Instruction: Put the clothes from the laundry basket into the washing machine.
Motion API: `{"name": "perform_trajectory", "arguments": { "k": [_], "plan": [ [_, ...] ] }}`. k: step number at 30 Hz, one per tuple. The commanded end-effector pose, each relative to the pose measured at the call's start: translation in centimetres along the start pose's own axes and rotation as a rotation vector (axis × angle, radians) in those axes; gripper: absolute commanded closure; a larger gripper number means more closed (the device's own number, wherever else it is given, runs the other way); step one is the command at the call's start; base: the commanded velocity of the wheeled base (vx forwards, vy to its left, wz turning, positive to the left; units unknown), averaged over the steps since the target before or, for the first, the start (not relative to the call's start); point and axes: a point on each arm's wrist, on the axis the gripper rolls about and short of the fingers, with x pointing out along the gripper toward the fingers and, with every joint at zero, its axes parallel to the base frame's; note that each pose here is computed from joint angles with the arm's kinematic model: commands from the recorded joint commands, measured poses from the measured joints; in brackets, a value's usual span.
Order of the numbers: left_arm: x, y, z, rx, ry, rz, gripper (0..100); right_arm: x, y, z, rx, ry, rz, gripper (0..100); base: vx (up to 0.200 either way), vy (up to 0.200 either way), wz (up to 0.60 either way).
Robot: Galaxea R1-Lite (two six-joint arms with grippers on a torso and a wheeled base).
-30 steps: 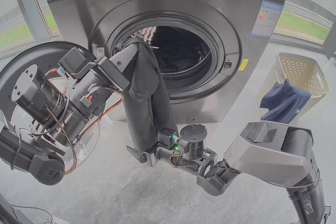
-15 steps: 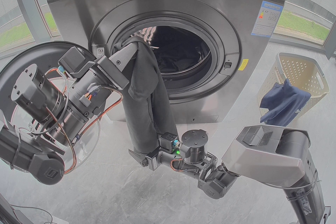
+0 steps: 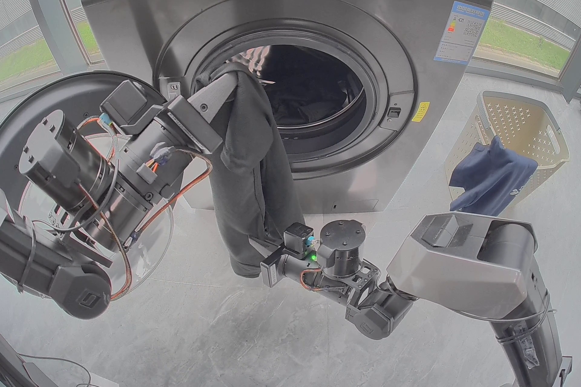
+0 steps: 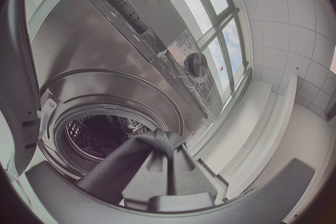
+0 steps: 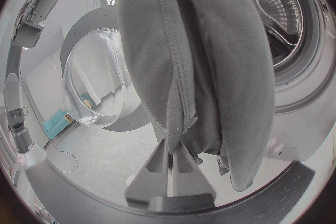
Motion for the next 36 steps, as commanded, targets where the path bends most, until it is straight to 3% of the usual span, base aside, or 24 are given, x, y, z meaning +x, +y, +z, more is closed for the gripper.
{"name": "perform_trajectory", "arguments": {
  "k": [1, 6, 8, 12, 16, 19, 26, 36],
  "plan": [
    [0.0, 0.0, 0.0, 0.0, -0.001, 0.0, 100, -0.5, -0.5, 0.3, 0.001, 0.001, -0.019, 100, 0.0, 0.0, 0.0],
    [-0.1, 0.7, 0.3, 0.012, -0.009, 0.022, 100, -4.2, -0.6, 3.2, 0.001, -0.006, -0.035, 100, 0.0, 0.0, 0.0],
    [0.0, 1.3, 0.8, 0.025, -0.026, 0.039, 100, -7.6, -0.5, 5.2, 0.002, -0.002, -0.048, 100, 0.0, 0.0, 0.0],
    [0.0, 2.0, 1.6, 0.041, -0.05, 0.066, 100, -12.7, -1.4, 7.6, -0.003, -0.002, -0.124, 100, 0.0, 0.0, 0.0],
    [-0.3, 2.1, 1.7, 0.043, -0.049, 0.083, 100, -17.4, -2.3, 11.8, -0.01, -0.102, -0.193, 100, 0.0, 0.0, 0.0],
    [-0.5, 2.0, 1.9, 0.045, -0.052, 0.089, 100, -19.6, -2.7, 13.8, -0.019, -0.164, -0.241, 100, 0.0, 0.0, 0.0],
    [-1.4, 0.5, 3.7, 0.042, -0.094, 0.132, 100, -21.5, -3.8, 16.5, -0.036, -0.266, -0.325, 100, 0.0, 0.0, 0.0],
    [-3.4, -1.0, 4.8, 0.062, -0.047, 0.151, 100, -21.1, -4.3, 19.9, -0.053, -0.405, -0.381, 100, 0.0, 0.0, 0.0]
  ]
}}
